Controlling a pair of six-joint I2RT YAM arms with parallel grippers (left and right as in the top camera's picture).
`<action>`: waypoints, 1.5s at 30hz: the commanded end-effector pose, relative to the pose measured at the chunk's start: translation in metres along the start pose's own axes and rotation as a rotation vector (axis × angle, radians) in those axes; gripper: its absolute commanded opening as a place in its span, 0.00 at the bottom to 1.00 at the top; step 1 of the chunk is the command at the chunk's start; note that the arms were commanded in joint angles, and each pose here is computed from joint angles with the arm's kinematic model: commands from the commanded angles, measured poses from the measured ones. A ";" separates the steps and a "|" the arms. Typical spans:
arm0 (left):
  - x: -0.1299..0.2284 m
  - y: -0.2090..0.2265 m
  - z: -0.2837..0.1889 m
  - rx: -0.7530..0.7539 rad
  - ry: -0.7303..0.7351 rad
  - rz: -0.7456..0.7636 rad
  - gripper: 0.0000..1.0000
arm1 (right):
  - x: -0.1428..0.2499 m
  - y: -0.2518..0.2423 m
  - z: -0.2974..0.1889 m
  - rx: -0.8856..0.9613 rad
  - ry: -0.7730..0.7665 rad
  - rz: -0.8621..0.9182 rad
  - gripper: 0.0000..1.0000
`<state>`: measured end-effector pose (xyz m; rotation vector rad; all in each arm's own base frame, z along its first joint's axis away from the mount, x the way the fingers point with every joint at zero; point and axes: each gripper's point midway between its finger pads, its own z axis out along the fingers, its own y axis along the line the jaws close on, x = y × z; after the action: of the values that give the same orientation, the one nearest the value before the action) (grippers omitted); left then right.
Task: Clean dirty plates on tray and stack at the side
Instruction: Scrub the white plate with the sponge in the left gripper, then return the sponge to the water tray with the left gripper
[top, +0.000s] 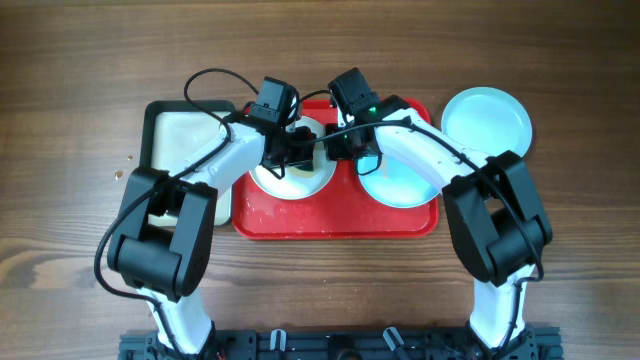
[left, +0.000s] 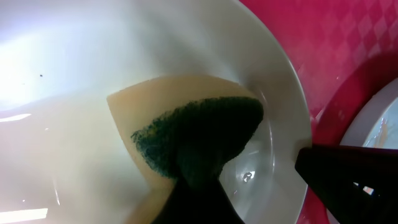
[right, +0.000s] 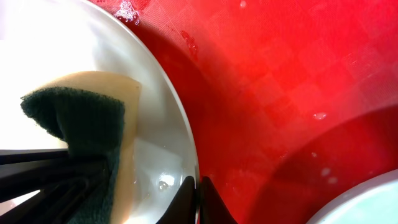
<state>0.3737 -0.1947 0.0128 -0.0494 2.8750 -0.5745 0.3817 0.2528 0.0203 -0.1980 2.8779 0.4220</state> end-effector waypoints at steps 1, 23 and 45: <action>0.005 -0.001 -0.017 0.000 0.001 0.034 0.04 | 0.006 0.007 0.006 -0.028 0.024 -0.005 0.04; 0.023 0.190 -0.163 -0.405 -0.155 -0.330 0.04 | 0.013 0.002 0.012 -0.015 0.032 0.000 0.25; 0.038 0.204 -0.128 -0.398 -0.190 -0.361 0.04 | 0.012 -0.008 0.012 0.038 0.020 -0.001 0.21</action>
<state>0.3120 0.0361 0.0448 -0.6351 2.7603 -0.0540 0.3772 0.2518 0.0135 -0.1954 2.8841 0.4083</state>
